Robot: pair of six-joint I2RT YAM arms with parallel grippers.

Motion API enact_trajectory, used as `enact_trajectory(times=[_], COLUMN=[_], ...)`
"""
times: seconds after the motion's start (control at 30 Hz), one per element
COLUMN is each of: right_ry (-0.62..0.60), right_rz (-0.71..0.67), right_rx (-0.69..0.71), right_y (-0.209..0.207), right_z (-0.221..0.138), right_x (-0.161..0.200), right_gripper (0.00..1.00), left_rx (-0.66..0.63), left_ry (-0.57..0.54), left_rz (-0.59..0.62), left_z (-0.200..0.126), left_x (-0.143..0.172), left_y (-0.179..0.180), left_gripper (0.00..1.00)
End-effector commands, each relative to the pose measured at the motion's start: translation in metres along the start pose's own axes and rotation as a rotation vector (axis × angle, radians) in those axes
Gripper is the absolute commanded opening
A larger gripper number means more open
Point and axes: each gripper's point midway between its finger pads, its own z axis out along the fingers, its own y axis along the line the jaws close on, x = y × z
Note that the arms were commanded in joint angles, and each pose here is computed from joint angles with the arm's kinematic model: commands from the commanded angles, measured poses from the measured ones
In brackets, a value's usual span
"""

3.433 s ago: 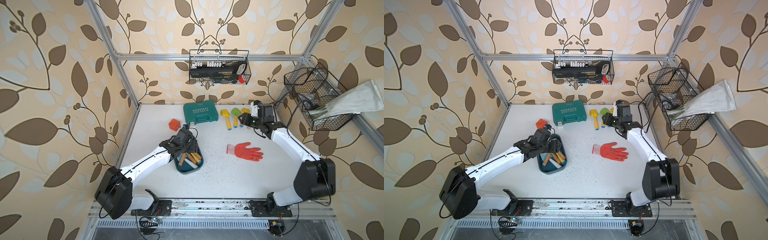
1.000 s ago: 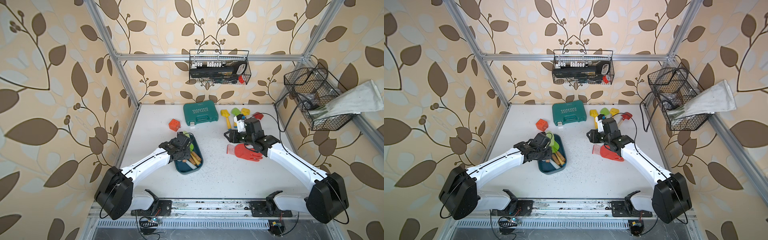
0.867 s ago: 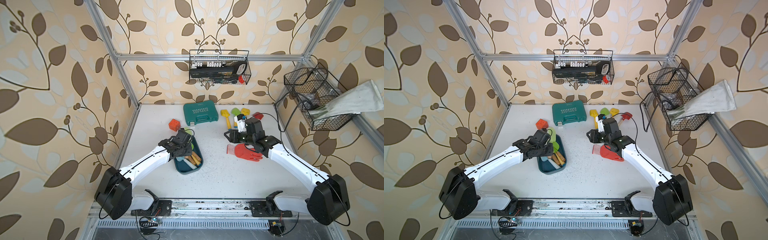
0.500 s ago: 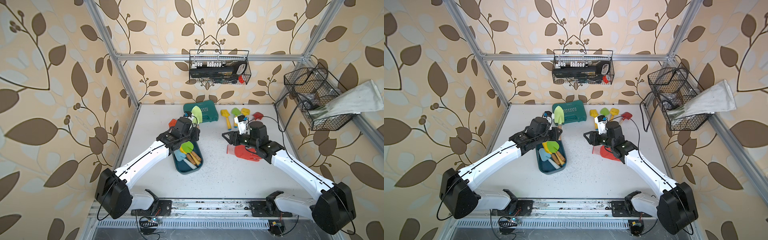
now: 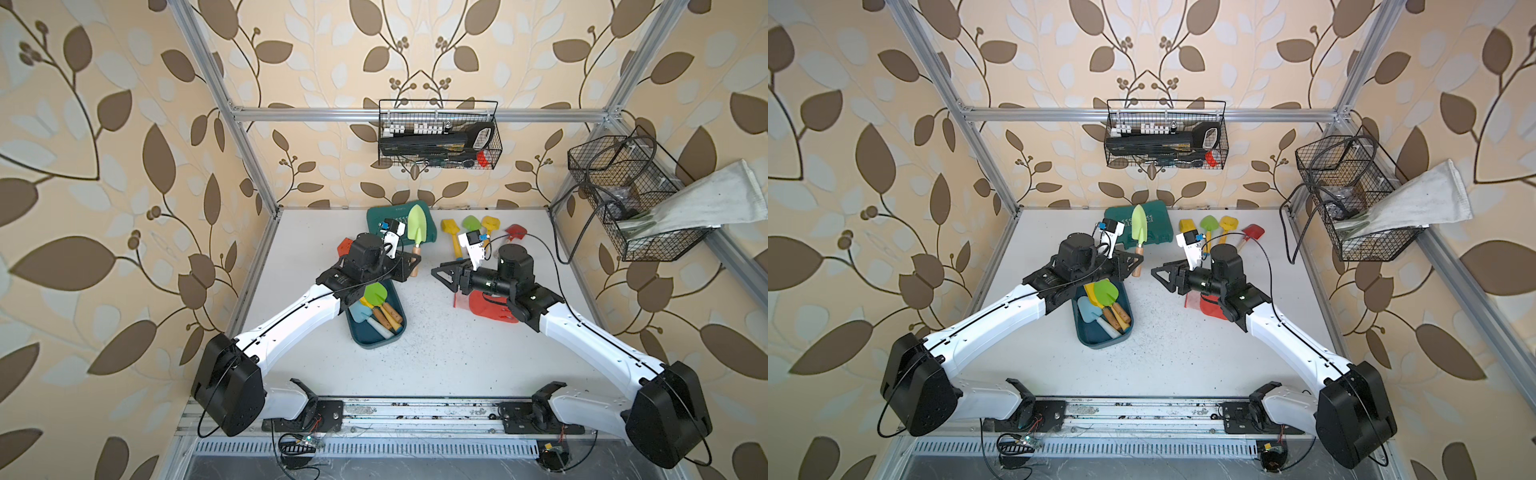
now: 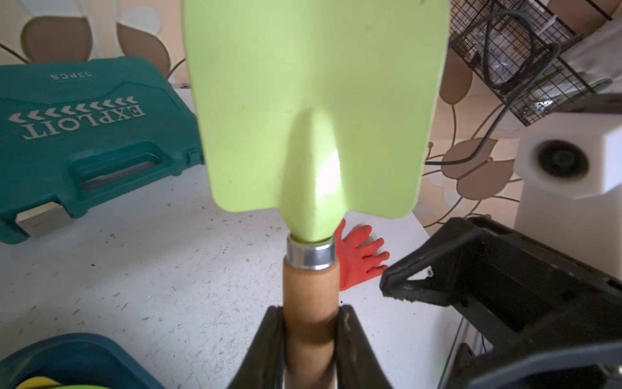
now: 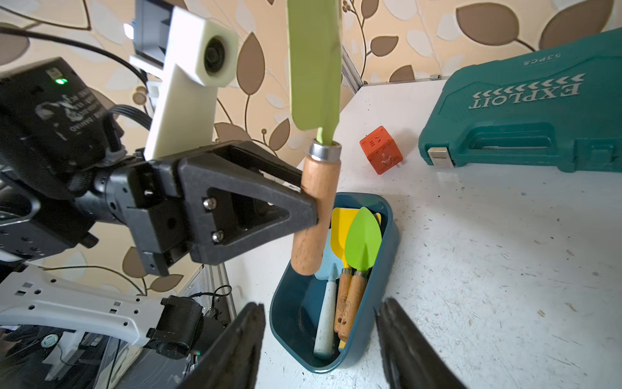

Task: Take the shovel out of the storage box
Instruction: Pick up the shovel from the storage box.

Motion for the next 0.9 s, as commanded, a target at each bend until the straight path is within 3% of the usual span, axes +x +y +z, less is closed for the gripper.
enact_trajectory(times=[0.0,0.17,0.6,0.87], right_ry=[0.017,0.012,0.020,0.005], right_rz=[-0.001,-0.014,0.007,-0.002], right_rx=[-0.081,-0.118,-0.219,-0.264], right_y=[0.012,0.018,0.033,0.042], right_z=[0.004,0.007,0.007,0.004], right_x=[0.006,0.007,0.007,0.004], right_gripper=[0.57,0.57,0.54,0.44], left_rx=[0.122,0.191,0.390,0.429], left_ry=[-0.128,-0.132,-0.068,-0.058], left_rz=[0.068,0.043,0.018,0.021], left_z=[-0.018,-0.023,-0.031,-0.031], left_x=[-0.037,-0.051,-0.050,-0.047], left_y=[-0.037,-0.055,-0.099,-0.110], left_gripper=[0.00,0.00,0.00,0.00])
